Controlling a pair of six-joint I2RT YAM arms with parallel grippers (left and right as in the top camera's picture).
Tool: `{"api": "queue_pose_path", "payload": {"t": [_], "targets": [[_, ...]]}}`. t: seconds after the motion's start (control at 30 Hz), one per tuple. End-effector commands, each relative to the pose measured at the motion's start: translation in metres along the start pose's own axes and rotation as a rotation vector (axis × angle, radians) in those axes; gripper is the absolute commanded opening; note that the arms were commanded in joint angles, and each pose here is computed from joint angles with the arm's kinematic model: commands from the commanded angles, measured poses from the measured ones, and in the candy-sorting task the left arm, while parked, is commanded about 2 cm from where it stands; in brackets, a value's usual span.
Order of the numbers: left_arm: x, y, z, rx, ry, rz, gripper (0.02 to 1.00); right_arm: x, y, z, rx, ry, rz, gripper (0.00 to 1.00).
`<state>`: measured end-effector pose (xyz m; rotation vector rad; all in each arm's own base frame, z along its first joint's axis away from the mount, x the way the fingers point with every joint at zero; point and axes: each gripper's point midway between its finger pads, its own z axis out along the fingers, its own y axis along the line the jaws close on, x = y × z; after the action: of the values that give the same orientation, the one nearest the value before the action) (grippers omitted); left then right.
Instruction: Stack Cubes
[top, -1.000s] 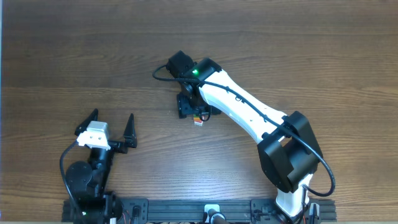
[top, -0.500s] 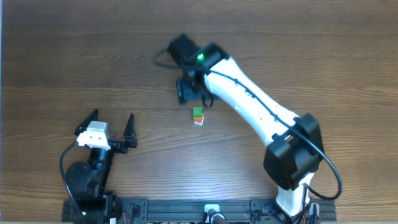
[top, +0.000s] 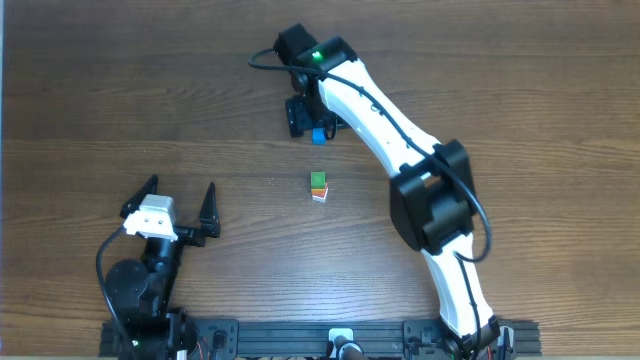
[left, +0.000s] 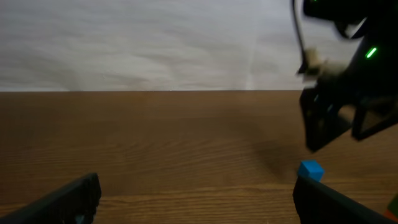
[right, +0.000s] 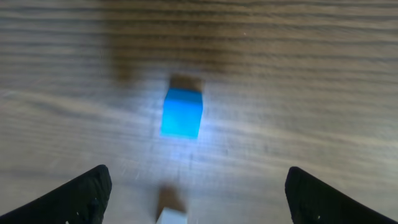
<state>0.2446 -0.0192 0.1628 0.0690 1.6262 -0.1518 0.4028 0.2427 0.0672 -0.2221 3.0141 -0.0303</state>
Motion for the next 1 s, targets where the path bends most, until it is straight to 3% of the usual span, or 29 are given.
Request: {"api": "queue_pose_path", "payload": {"t": [0.03,0.53,0.67,1.0], "targets": [[0.002,-0.001,0.0,0.006,0.001,0.014,0.998,-0.007,0.003,0.022,-0.014,0.012,0.0,0.871],[0.002,-0.001,0.0,0.006,0.001,0.014,0.998,-0.009,0.005,0.058,-0.018,0.046,0.013,0.77],[0.002,-0.001,0.0,0.006,0.001,0.014,0.998,-0.009,0.005,0.058,-0.018,0.046,0.013,0.623],[0.002,-0.001,0.0,0.006,0.001,0.014,0.998,-0.007,0.008,0.06,-0.029,0.057,0.017,0.367]]}}
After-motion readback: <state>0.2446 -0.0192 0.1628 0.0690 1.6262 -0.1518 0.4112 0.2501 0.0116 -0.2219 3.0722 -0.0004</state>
